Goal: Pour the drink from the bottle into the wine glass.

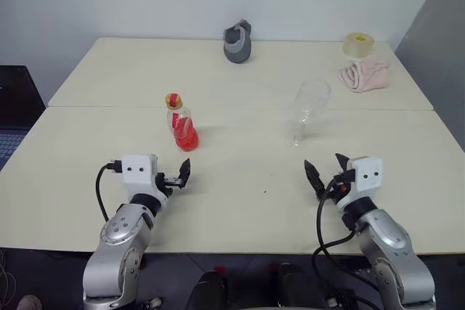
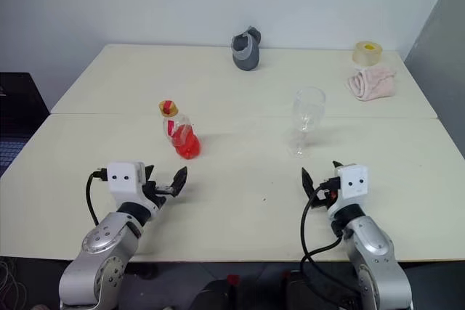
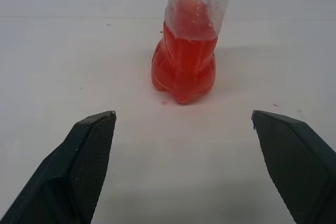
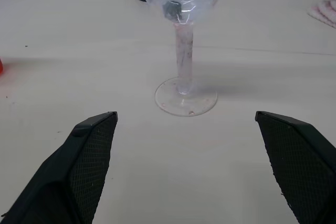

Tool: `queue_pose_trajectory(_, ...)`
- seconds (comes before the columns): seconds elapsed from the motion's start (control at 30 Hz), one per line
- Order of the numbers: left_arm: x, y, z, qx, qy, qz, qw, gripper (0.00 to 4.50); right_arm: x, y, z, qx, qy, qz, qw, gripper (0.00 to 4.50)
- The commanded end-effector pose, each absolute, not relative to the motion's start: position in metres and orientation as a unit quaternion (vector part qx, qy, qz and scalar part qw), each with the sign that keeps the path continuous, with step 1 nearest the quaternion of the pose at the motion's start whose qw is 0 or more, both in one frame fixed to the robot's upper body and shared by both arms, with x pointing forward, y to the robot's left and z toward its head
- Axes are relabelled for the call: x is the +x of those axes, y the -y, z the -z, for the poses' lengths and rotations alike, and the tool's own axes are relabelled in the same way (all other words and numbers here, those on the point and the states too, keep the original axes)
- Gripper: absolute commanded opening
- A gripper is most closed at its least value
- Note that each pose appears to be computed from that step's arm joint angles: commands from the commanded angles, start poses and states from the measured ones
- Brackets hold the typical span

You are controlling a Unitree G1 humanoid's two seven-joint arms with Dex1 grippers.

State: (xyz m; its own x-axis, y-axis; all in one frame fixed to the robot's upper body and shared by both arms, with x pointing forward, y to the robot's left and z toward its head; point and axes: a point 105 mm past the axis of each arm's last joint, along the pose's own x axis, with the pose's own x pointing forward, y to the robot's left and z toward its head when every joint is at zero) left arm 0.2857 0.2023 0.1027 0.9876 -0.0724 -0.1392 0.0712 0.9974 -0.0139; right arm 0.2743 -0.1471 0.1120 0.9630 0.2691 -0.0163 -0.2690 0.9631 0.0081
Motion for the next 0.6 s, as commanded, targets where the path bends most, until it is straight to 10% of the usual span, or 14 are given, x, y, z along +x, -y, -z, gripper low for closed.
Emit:
queue_pose_trajectory(0.03, 0.2808, -0.2021, -0.119, 0.008, -0.046, 0.039, 0.998, 4.47, 0.2742, 0.1456, -0.1218, 0.003, 0.01, -0.138, 0.99, 4.5)
queue_pose_trajectory(0.6, 0.2891, -0.1957, -0.1229, 0.006, -0.041, 0.042, 0.998, 4.47, 0.2717, 0.1476, -0.1224, 0.003, 0.01, -0.139, 0.99, 4.5)
